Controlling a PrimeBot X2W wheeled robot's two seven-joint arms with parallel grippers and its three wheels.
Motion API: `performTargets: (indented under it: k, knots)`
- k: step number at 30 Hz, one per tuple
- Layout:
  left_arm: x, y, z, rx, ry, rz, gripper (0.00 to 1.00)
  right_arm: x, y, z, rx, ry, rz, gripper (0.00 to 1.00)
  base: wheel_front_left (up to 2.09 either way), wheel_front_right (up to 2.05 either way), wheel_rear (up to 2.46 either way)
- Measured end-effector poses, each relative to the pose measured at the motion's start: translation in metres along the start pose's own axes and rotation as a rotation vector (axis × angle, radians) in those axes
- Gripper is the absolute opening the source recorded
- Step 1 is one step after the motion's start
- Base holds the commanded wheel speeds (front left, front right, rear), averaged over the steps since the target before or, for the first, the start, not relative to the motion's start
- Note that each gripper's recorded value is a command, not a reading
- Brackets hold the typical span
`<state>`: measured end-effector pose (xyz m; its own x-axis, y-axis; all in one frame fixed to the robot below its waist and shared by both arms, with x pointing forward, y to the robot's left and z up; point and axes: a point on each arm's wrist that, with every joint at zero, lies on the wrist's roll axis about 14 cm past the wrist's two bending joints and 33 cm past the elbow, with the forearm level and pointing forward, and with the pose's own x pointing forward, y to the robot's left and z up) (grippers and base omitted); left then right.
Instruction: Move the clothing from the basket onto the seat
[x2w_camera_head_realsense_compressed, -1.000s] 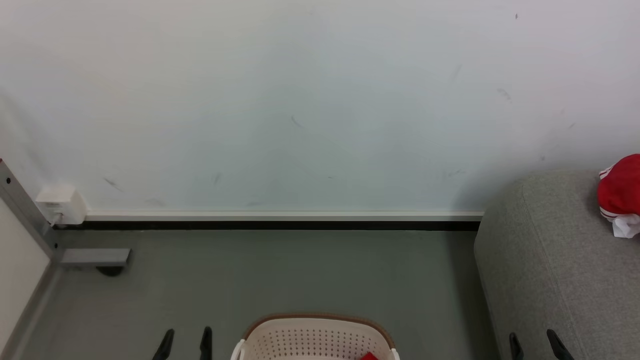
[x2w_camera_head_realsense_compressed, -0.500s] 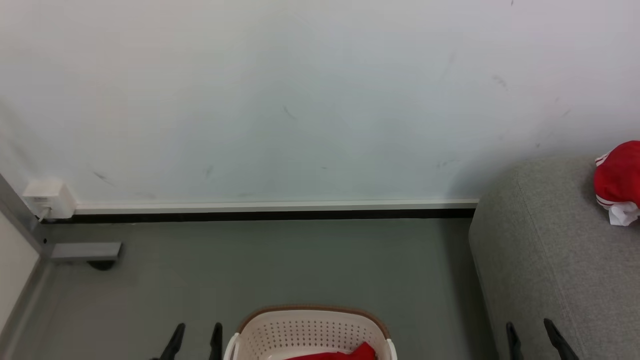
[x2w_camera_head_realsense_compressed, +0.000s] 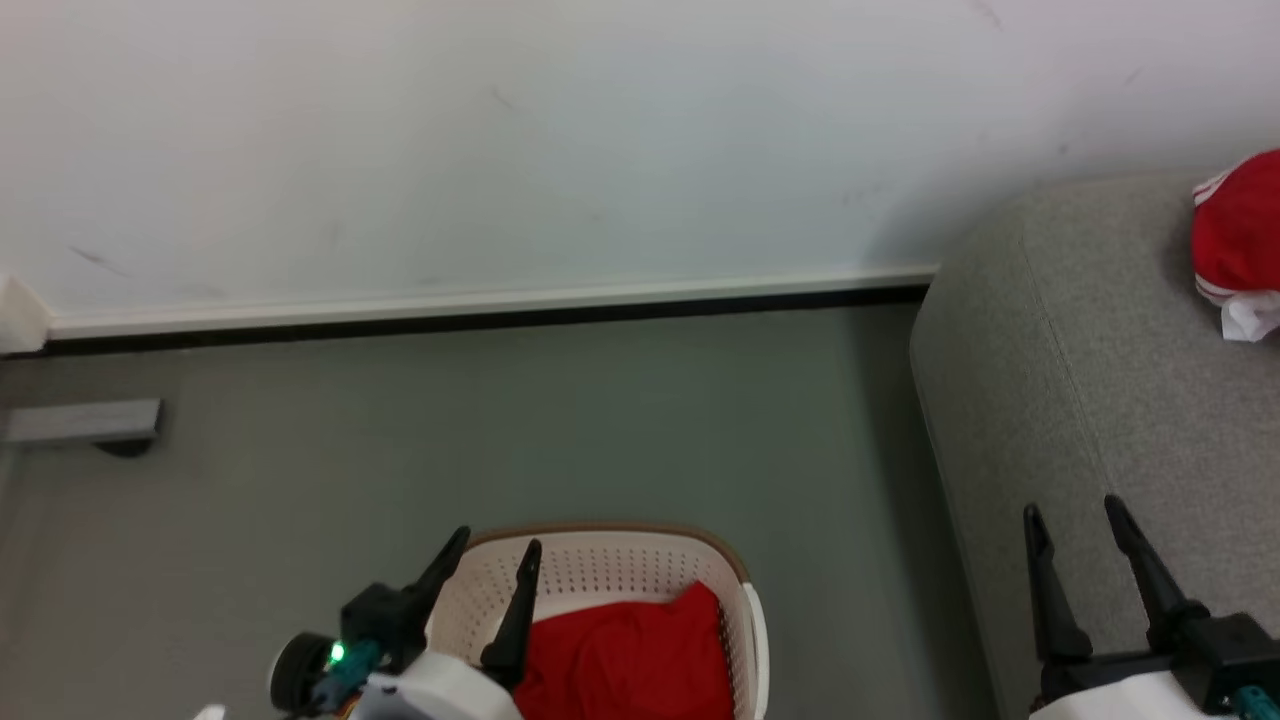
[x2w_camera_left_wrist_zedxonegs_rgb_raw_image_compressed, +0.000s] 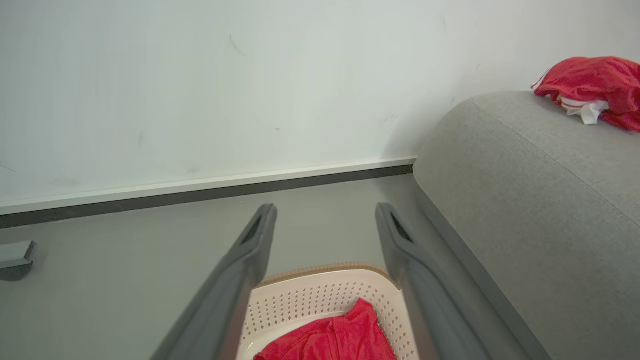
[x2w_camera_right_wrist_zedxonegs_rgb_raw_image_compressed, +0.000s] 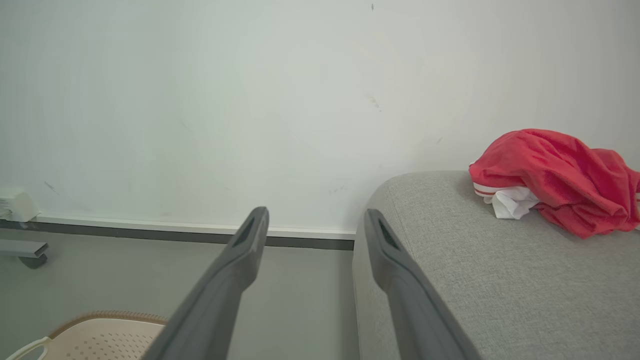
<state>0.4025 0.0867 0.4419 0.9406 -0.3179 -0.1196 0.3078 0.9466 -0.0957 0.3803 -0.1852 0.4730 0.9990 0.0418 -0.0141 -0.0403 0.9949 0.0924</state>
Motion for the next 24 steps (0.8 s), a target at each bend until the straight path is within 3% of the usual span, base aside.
performTargets:
  k: [14, 24]
  knots:
    - [0.092, -0.020, -0.115, 0.060, 0.404, -0.176, 1.00, 0.063, -0.039, -0.033, -0.016, 0.048, -0.088, 1.00, 0.00, 0.00, 0.00]
    - [0.102, -0.024, -0.225, 0.001, 0.716, -0.216, 1.00, 0.091, -0.051, -0.085, -0.019, 0.138, -0.101, 1.00, 0.00, 0.00, 0.00]
